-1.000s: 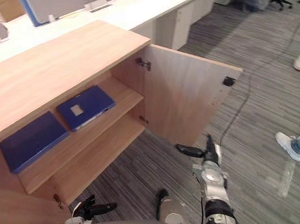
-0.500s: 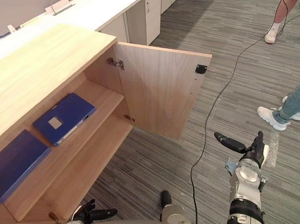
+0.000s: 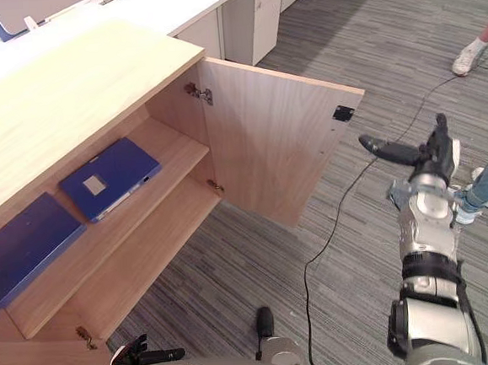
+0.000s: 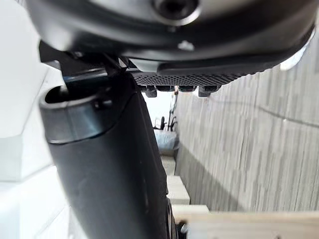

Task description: Walk over to the cabinet, pick up the folder, carry it to the office cabinet, place the folder inside the office cabinet, then close the office cabinet door

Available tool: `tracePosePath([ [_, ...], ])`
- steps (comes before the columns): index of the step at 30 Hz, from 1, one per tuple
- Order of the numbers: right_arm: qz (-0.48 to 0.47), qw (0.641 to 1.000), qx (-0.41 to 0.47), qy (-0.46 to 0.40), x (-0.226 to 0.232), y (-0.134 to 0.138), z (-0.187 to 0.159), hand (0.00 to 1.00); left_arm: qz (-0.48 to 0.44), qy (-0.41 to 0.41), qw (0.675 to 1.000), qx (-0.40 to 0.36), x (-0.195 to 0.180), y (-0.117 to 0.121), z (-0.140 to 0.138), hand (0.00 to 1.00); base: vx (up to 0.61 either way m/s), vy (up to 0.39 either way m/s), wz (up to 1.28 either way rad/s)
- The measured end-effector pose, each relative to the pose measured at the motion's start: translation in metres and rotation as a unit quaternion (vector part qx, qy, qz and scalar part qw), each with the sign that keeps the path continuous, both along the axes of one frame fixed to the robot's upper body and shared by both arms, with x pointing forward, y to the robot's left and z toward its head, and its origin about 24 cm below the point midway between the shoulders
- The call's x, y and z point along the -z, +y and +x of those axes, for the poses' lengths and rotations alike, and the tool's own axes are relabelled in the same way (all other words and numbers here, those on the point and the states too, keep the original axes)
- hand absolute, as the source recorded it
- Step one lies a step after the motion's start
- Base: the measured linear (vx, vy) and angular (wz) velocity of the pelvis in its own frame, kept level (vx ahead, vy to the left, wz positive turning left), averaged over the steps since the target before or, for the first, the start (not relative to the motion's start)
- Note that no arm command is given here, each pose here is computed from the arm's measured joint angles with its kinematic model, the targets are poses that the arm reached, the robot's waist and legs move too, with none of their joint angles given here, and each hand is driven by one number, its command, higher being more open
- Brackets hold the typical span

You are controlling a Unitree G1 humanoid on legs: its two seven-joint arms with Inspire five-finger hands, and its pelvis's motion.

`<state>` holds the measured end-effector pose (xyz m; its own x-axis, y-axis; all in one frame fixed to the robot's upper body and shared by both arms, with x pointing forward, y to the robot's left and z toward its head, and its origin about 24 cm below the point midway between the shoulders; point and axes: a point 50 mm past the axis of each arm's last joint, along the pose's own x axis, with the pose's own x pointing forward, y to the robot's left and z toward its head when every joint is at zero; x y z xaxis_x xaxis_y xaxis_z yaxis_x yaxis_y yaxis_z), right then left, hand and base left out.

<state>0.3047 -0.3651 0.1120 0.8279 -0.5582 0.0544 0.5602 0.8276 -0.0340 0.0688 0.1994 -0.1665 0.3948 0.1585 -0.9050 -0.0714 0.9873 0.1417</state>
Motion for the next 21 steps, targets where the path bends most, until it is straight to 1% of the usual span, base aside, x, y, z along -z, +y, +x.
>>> tracePosePath([
  [4, -0.009, 0.999, -0.033, -0.024, -0.033, 0.005, 0.024, 1.00, -0.013, -0.002, 1.000, -0.015, 0.001, -0.006, -0.002, 1.00, 0.01, 0.087, 0.19],
  [5, -0.013, 0.999, -0.041, -0.033, -0.048, 0.005, 0.031, 1.00, -0.019, -0.003, 0.999, -0.026, 0.001, -0.008, -0.004, 1.00, 0.01, 0.077, 0.11],
  [10, 0.009, 0.996, -0.057, -0.068, -0.077, 0.006, 0.044, 1.00, -0.032, -0.009, 0.998, -0.048, 0.001, -0.012, -0.007, 1.00, 0.00, 0.085, 0.16],
  [12, 0.020, 0.995, -0.060, -0.071, -0.079, 0.003, 0.044, 1.00, -0.036, -0.007, 0.998, -0.053, 0.002, -0.014, -0.009, 1.00, -0.02, 0.080, 0.02],
  [18, 0.022, 0.991, -0.105, -0.074, -0.085, 0.009, 0.048, 1.00, -0.044, -0.011, 0.998, -0.051, 0.001, -0.015, -0.008, 1.00, -0.05, 0.068, -0.04],
  [21, -0.013, 0.989, -0.134, -0.064, -0.092, 0.015, 0.050, 1.00, -0.047, -0.018, 0.997, -0.050, 0.000, -0.015, -0.006, 1.00, -0.05, 0.019, -0.05],
])
